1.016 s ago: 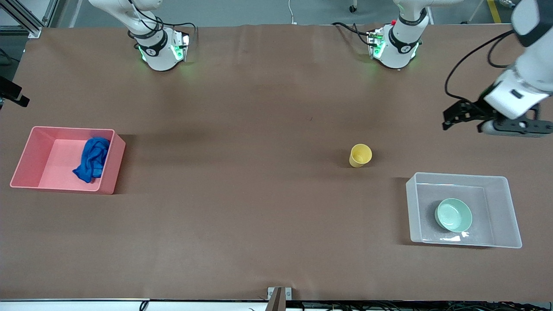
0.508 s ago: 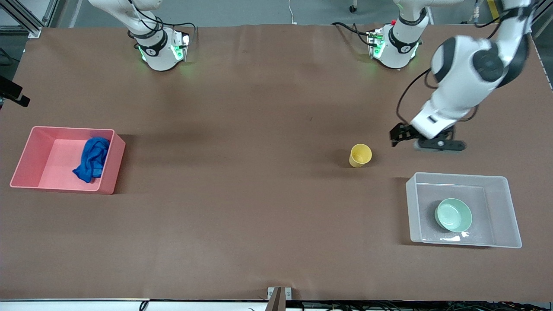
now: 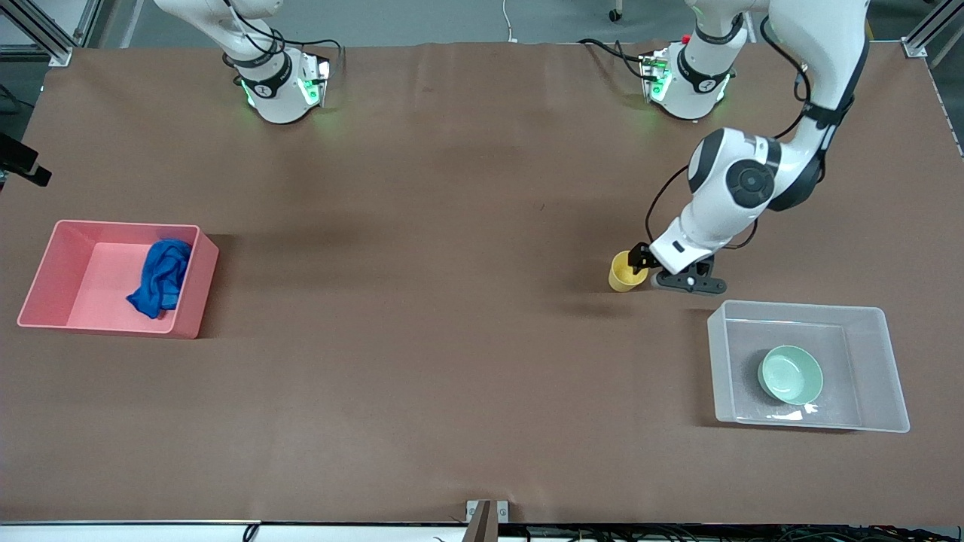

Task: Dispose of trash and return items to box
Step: 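Reach the left gripper to the yellow cup and grasp it, then carry the yellow cup with the left gripper into the green bowl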

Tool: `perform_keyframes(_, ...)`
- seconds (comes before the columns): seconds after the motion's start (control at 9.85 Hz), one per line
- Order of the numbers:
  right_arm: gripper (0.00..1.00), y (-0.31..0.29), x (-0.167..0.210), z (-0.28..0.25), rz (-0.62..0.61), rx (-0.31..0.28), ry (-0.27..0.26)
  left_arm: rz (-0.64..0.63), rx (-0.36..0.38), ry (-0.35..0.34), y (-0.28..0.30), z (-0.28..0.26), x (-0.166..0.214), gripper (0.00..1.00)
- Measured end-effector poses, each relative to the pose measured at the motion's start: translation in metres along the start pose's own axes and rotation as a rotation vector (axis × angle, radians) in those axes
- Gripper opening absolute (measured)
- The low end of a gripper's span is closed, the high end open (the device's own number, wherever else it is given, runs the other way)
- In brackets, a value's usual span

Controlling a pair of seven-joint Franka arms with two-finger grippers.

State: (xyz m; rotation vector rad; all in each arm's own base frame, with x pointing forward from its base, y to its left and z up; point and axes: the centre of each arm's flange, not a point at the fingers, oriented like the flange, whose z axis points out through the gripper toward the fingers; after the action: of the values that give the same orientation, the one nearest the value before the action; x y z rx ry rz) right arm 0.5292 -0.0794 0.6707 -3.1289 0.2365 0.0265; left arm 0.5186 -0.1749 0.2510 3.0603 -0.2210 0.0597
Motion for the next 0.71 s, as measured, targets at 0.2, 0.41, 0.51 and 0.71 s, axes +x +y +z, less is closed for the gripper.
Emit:
perform_keyframes(0.2,1.0,0.0,0.0,0.0,0.0,0.0,0.0,-0.001,-0.007,-0.012,0.001,0.019,-0.002,0.86)
perform_keyframes(0.41,1.0,0.0,0.0,0.0,0.001,0.0,0.001,0.007,-0.01,-0.023,0.006,0.025,-0.004,0.55)
perform_keyframes(0.51,1.0,0.001,0.0,0.0,0.001,0.0,0.001,0.009,-0.01,-0.024,0.007,0.026,-0.005,0.38)
perform_keyframes(0.71,1.0,0.002,0.0,0.0,0.003,0.0,0.002,0.011,-0.009,-0.02,0.007,0.022,-0.005,0.11)
